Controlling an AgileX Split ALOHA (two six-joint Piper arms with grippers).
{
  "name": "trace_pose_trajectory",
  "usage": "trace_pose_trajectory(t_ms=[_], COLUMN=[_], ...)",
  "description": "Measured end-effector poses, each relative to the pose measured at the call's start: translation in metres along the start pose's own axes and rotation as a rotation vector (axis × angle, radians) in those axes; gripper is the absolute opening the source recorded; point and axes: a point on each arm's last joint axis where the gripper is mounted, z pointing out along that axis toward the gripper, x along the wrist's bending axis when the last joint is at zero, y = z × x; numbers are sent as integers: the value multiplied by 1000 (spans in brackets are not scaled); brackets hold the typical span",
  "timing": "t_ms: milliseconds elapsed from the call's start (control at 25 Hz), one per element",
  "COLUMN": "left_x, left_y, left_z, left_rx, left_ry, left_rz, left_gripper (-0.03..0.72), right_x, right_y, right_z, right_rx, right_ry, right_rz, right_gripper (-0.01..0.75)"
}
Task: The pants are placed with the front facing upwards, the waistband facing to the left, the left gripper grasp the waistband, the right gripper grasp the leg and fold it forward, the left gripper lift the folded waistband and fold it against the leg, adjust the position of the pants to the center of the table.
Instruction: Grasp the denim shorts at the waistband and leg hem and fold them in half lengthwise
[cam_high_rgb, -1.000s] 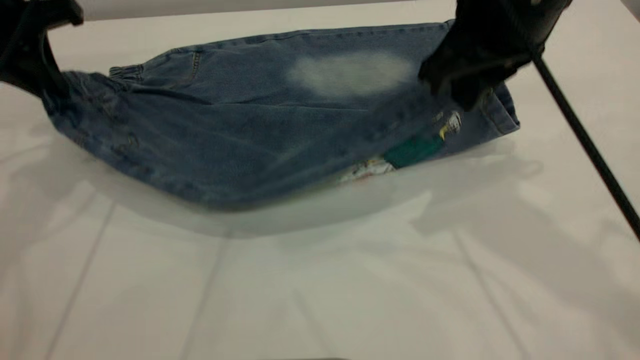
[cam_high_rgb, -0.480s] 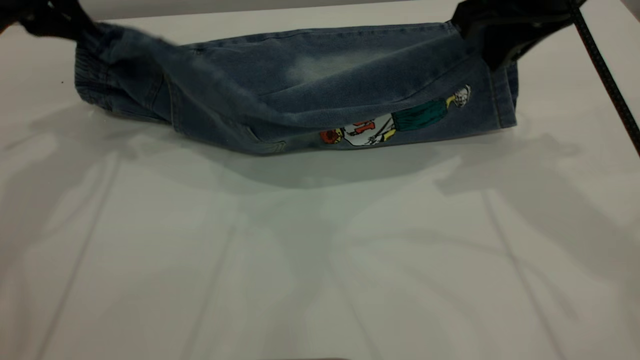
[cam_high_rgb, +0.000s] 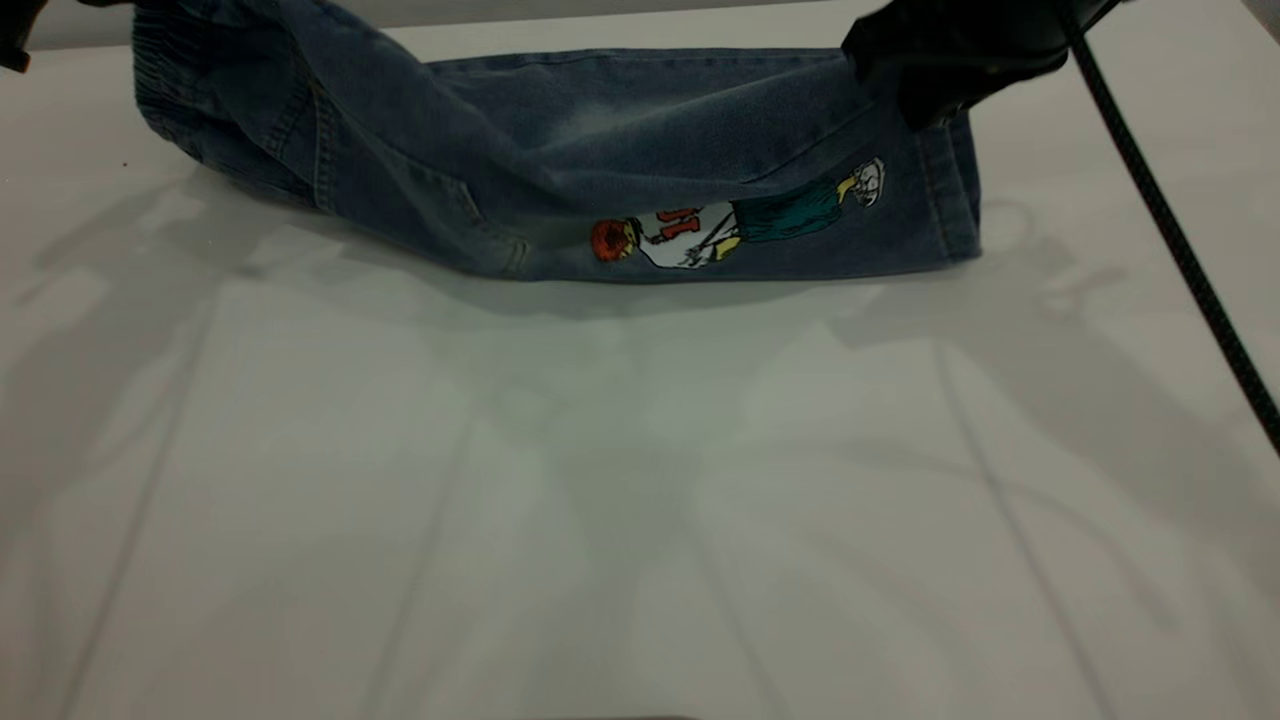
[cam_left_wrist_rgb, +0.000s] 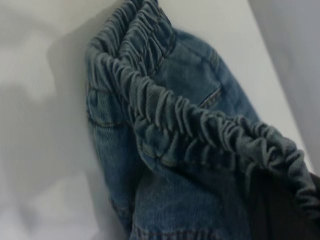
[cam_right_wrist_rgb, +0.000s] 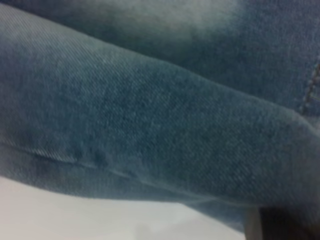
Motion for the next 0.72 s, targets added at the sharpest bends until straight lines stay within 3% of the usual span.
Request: trace_pose_trajectory(t_ms=[400, 720], left_x=[21, 1], left_y=[-2, 9], left_z=[28, 46], left_rx=[-52, -79], left_ry=[59, 3], left_rz=[-178, -203], left_gripper=[59, 59], right_x=[-22, -25], right_y=[6, 25], right_z=[14, 24], right_rx=[-128, -244], right_ry=[-25, -27], right_rz=[95, 117], right_gripper=[30, 30])
